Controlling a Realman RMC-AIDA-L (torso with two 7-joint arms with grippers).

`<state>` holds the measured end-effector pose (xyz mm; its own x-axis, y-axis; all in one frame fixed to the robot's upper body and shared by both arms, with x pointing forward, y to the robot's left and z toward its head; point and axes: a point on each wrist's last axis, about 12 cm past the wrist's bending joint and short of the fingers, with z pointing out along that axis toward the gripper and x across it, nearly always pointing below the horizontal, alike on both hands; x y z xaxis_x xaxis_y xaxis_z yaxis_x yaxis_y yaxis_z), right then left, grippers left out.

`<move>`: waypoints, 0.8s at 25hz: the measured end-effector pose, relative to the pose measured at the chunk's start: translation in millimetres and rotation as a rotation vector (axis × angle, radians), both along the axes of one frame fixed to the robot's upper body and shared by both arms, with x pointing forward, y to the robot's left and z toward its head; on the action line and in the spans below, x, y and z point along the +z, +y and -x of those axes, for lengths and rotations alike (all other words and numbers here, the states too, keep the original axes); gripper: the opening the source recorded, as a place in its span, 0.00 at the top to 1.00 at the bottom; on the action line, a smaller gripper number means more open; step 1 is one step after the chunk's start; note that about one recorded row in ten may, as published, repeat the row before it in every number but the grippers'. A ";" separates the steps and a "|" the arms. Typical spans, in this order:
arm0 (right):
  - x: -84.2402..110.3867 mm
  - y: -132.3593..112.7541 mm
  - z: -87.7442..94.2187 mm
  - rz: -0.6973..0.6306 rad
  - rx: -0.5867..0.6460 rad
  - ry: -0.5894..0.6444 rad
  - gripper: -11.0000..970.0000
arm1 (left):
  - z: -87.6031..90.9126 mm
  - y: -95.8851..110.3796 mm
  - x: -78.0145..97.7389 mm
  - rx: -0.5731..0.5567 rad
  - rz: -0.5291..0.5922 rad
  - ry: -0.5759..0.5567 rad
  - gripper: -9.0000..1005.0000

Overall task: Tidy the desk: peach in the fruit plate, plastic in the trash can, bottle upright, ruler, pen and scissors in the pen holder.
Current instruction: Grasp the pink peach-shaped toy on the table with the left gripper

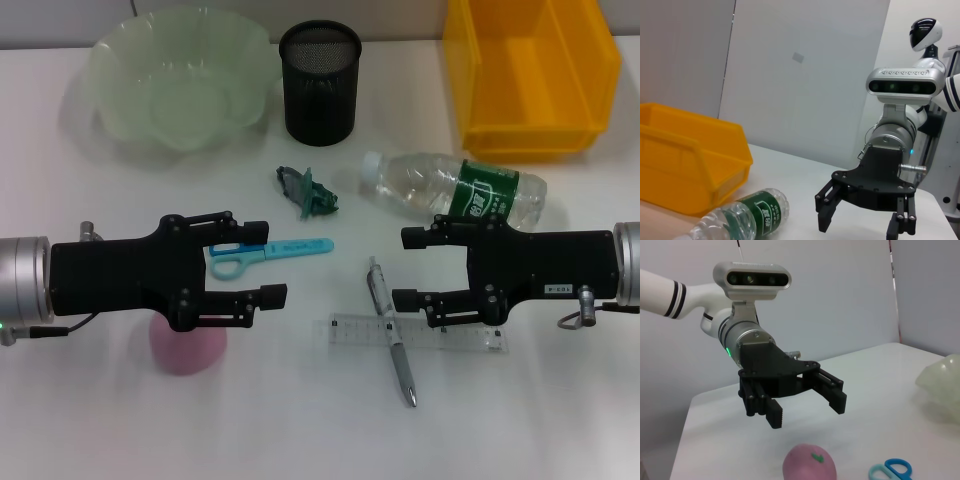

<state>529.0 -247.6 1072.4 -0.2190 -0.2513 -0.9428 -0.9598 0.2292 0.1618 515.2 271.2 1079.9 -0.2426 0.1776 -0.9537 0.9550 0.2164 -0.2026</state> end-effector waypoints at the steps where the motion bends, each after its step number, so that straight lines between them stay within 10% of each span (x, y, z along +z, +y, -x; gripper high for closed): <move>1: 0.0 0.0 0.0 0.000 0.000 0.000 0.19 | 0.0 0.0 0.0 0.000 0.000 0.000 0.20; 20: 0.2 0.0 -0.2 -0.001 -0.001 -0.001 0.19 | 0.1 -0.1 0.2 -0.002 0.001 -0.001 0.20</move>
